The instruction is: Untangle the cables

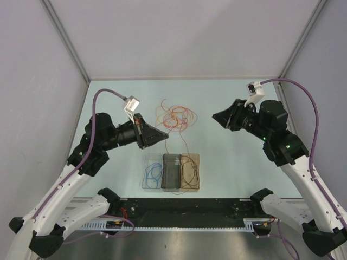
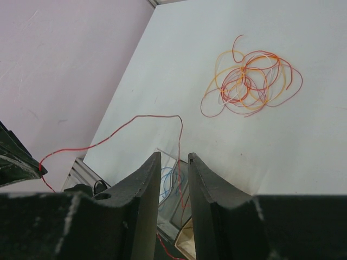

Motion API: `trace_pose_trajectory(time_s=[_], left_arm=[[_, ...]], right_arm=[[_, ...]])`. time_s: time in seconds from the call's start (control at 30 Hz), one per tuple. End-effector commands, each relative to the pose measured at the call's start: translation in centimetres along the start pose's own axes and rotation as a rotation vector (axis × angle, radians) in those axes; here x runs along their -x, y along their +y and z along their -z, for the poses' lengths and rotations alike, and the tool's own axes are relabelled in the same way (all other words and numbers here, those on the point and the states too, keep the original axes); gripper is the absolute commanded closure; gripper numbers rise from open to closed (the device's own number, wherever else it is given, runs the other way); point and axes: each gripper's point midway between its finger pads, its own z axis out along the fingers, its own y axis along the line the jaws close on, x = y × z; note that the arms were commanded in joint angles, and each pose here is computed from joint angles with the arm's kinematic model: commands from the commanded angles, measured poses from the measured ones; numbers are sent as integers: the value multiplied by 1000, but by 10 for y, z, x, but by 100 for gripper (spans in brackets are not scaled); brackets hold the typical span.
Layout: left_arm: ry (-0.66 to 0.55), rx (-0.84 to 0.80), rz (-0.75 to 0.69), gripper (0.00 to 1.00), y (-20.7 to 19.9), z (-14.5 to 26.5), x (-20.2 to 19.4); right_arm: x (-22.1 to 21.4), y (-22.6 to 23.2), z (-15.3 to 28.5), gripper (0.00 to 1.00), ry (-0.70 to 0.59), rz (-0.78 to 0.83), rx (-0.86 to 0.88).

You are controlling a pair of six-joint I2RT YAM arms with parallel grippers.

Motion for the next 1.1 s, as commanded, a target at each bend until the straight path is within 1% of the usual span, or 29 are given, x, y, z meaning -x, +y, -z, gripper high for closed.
trace_pose_trajectory(time_s=[0.0, 0.17, 0.33, 0.53, 0.63, 0.67, 0.87, 1.07], left_arm=[[-79, -5, -123, 100, -17, 1, 38], [-106, -16, -185, 100, -31, 4, 59], [-87, 8, -219, 100, -26, 2, 60], [-39, 47, -213, 100, -6, -1, 40], [-15, 41, -187, 100, 5, -6, 23], [-10, 34, -158, 100, 10, -9, 15], [31, -41, -56, 100, 17, -21, -20], [66, -69, 1, 100, 7, -24, -51]], right_arm=[[14, 4, 5, 69, -34, 33, -1], [12, 2, 4, 69, -26, 46, -11], [11, -3, 3, 69, -23, 52, -30], [8, -8, 1, 70, -12, 54, -49], [6, -11, 0, 69, -5, 55, -54], [5, -12, 0, 70, -4, 54, -55], [0, -15, -2, 71, 10, 49, -58], [0, -14, 0, 70, 8, 51, -55]])
